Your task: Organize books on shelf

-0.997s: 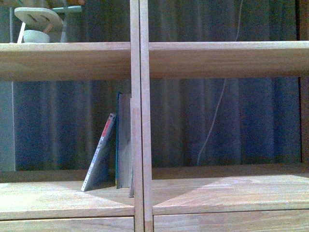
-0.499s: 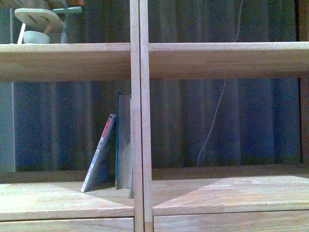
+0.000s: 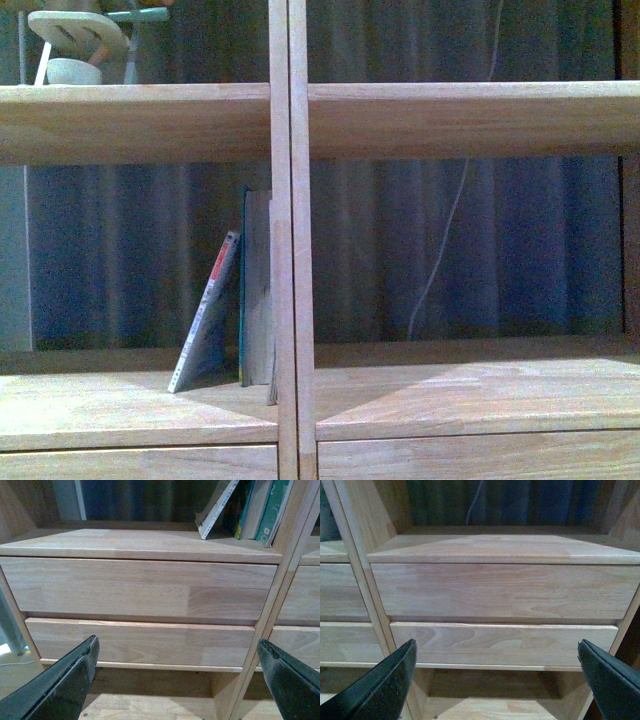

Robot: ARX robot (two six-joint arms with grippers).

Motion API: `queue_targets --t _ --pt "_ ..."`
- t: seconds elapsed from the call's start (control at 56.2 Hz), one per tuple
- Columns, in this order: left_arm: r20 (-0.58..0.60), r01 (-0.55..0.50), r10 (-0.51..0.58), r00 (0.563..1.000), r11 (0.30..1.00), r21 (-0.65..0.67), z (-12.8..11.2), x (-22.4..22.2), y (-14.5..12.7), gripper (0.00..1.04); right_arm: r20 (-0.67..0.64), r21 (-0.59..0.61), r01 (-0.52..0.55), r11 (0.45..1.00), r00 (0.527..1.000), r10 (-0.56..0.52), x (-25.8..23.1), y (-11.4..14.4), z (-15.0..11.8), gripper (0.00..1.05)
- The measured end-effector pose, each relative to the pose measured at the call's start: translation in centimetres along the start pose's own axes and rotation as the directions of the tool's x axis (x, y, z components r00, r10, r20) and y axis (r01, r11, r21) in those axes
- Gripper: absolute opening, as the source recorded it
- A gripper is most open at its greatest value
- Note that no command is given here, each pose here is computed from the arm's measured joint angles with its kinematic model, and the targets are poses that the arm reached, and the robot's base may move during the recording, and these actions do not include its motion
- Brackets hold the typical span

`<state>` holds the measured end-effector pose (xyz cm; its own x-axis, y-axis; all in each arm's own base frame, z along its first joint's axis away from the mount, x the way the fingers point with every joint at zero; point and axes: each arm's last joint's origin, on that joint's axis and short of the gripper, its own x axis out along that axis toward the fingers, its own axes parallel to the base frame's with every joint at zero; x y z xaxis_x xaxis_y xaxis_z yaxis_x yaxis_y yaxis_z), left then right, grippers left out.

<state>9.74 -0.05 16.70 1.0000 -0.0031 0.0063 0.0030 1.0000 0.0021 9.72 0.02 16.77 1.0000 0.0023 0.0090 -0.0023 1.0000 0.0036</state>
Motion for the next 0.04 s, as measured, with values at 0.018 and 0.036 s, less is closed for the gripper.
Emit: queue_targets --t 0.018,0.036 --pt "0.000 0.000 0.000 1.000 1.000 0.000 0.00 0.00 0.00 0.97 0.000 0.000 0.000 1.000 1.000 0.000 0.00 0.00 0.00 0.98" --pt "0.000 0.000 0.000 1.000 1.000 0.000 0.00 0.00 0.00 0.97 0.000 0.000 0.000 1.000 1.000 0.000 0.00 0.00 0.00 0.98"
